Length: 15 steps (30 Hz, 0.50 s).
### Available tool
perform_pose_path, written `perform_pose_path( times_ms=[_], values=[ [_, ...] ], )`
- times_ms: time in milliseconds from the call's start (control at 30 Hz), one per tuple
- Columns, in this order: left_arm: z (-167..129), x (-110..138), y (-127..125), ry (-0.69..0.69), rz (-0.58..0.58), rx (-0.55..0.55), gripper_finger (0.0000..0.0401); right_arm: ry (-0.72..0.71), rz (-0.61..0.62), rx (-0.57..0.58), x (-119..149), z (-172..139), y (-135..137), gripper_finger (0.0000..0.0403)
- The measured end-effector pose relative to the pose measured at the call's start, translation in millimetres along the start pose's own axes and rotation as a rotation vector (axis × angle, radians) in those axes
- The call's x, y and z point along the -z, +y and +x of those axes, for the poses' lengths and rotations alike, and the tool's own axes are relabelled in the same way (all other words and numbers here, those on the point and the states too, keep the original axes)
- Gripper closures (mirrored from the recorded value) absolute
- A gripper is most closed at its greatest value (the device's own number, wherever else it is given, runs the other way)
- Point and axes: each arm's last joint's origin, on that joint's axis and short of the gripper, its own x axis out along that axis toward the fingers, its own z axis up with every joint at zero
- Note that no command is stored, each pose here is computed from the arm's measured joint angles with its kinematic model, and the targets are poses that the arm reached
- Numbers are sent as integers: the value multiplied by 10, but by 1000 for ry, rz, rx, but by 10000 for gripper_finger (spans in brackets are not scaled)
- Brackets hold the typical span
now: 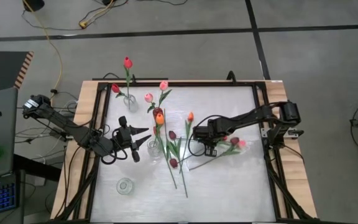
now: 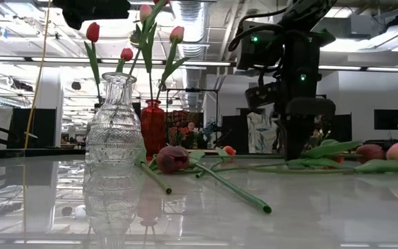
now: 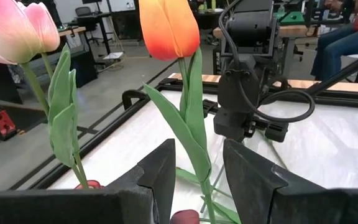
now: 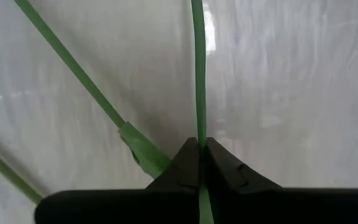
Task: Sort flowers into vase by color
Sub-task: Put the dark red tulip into the bottom transparent vase
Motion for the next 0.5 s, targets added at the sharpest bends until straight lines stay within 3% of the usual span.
perform_pose_path(
  times_ms=[367,500],
  values=[
    [0,-3,0,-2,-3,0,278,32,-8,7,-2,-291,-27,361],
    [0,-5,0,-3,-3,0,278,49,-76,12,-18,-415,-20,360]
  ],
)
